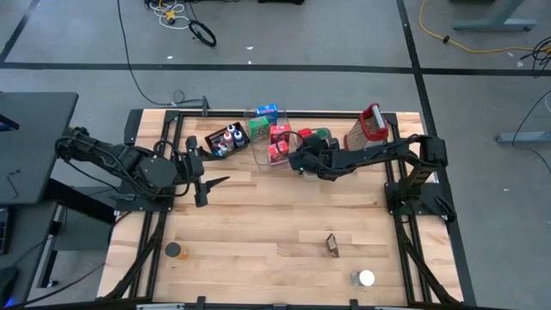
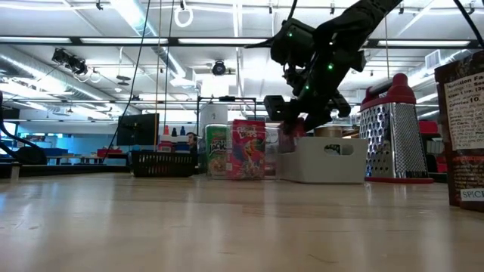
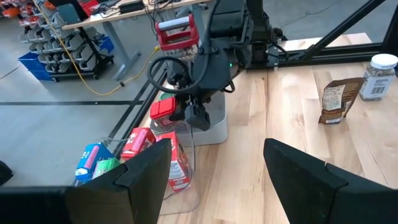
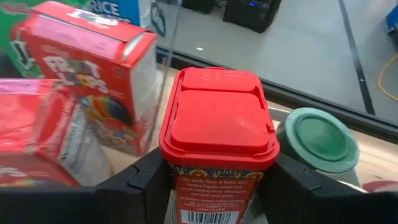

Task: Pick & Place Kitchen Items
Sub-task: Put the red spice can into the gray bin

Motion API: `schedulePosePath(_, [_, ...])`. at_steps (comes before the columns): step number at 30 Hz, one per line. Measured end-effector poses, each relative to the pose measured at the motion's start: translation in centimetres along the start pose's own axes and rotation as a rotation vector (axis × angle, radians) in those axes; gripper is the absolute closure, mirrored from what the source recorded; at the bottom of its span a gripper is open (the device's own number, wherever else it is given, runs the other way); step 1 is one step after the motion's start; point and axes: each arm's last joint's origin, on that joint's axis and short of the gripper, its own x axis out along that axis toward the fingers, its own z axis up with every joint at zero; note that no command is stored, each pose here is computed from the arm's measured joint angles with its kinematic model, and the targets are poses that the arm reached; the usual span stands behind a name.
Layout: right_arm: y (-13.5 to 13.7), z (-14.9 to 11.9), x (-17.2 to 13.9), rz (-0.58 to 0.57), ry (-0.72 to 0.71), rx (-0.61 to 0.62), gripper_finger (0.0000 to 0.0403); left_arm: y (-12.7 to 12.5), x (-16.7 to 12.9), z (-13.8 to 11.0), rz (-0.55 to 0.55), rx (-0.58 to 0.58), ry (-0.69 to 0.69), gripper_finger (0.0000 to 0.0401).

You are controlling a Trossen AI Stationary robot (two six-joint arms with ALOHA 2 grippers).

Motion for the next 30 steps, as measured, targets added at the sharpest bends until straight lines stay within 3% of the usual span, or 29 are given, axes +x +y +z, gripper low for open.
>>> schedulePosePath(6, [-0.28,0.14,0.33,-0.018,0.001,0.033,0.0196,0.0,0.0,-0.01,0.0,0.002,0.001,0.0137])
schedulePosePath(12, [-0.33,0.31,0.64,0.039,0.058,-0.082,0.0192,0.0,0.0,-0.01,0.0,0.002,0.001,0.0137])
schedulePosePath(30, [-0.35,0.38,0.71,0.035,0.051,-0.08,0.0142,0.0,0.0,-0.01,0.0,0.002,0.001,0.0137])
